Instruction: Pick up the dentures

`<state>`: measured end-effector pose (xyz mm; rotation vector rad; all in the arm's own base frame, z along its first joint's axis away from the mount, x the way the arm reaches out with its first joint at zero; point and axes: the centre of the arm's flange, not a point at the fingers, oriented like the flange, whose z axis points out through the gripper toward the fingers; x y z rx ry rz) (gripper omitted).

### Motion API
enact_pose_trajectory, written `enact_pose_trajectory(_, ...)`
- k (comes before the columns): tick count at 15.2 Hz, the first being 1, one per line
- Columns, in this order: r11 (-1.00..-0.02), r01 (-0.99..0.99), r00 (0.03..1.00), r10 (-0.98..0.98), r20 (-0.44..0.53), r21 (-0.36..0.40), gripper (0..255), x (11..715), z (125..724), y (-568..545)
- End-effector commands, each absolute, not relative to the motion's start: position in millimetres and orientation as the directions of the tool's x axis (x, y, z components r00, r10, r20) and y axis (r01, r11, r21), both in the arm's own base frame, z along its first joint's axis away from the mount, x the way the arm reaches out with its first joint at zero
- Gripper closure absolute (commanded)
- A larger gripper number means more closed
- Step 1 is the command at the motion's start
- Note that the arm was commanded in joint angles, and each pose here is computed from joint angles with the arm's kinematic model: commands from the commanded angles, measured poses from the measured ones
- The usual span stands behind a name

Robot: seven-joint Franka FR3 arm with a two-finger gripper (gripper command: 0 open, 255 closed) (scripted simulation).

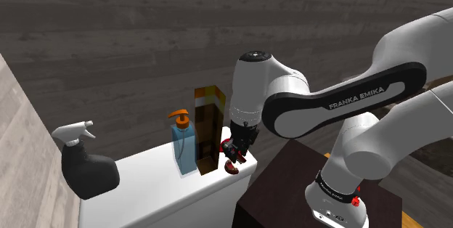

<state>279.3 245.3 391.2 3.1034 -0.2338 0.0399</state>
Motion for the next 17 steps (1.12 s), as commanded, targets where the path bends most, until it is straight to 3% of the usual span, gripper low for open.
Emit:
enact_pose_trajectory(1, -0.988, -0.149, 0.989, -0.148, 0.026, 0.027, 255, 279, 395, 246)
enact_pose_trajectory(17, -0.988, -0.149, 0.989, -0.148, 0.026, 0.027, 255, 279, 470, 246)
